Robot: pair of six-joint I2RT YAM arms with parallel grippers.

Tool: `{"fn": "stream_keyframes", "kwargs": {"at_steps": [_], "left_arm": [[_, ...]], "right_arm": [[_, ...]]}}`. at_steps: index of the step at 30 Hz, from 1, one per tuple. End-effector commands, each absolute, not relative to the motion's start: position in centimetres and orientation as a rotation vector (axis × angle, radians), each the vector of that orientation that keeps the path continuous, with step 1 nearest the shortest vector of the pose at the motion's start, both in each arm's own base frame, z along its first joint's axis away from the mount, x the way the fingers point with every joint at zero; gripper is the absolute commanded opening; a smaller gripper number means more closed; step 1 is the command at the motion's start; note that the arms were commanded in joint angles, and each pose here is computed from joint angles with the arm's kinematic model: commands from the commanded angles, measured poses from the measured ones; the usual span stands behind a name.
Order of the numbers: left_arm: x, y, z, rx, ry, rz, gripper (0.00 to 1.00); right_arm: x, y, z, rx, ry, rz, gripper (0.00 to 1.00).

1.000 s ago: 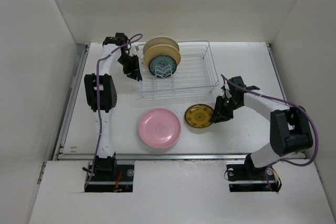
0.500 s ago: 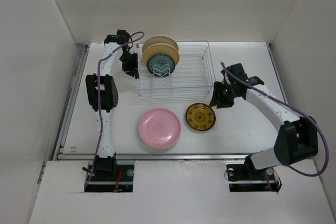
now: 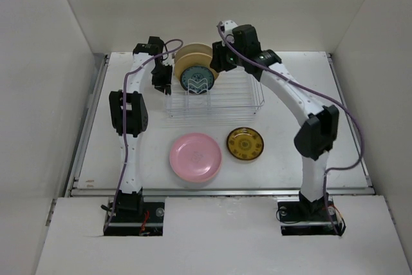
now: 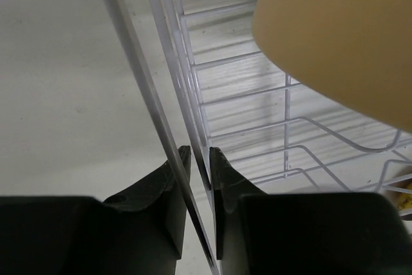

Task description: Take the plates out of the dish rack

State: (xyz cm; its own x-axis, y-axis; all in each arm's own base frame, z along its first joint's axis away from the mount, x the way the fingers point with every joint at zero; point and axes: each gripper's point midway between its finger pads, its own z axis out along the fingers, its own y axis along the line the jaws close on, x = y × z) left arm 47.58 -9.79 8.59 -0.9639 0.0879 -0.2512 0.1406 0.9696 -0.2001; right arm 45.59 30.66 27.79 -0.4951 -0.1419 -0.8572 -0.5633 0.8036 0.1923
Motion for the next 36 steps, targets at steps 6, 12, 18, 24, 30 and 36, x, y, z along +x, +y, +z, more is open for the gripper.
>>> {"fn": "stream_keyframes", "kwargs": {"at_steps": [6, 12, 18, 24, 30, 36], "left_arm": [[48.1, -8.6, 9.2, 0.305, 2.846, -0.212, 0.00], [47.4, -8.9, 8.1, 0.412, 2.875, -0.176, 0.00], [47.1, -9.4, 7.9, 0.440, 2.879, -0.189, 0.00], [46.8, -9.9, 7.3, 0.419, 2.900, -0.233, 0.00], [46.1, -10.7, 7.0, 0.380, 2.933, -0.300, 0.00], [45.5, -11.6, 7.1, 0.164, 2.977, -0.352, 0.00]], "right_arm": [[53.8, 35.2, 24.8, -0.584, 1.909, 0.505, 0.43], [55.0, 36.6, 23.2, -0.599, 1.874, 0.541, 0.45], [57.8, 35.8, 19.6, -0.513, 1.911, 0.425, 0.56], [58.5, 35.8, 16.2, -0.506, 1.948, 0.395, 0.62], [58.1, 36.4, 15.7, -0.495, 1.959, 0.375, 0.10], [57.5, 34.6, 20.7, -0.472, 1.866, 0.276, 0.00]]}}
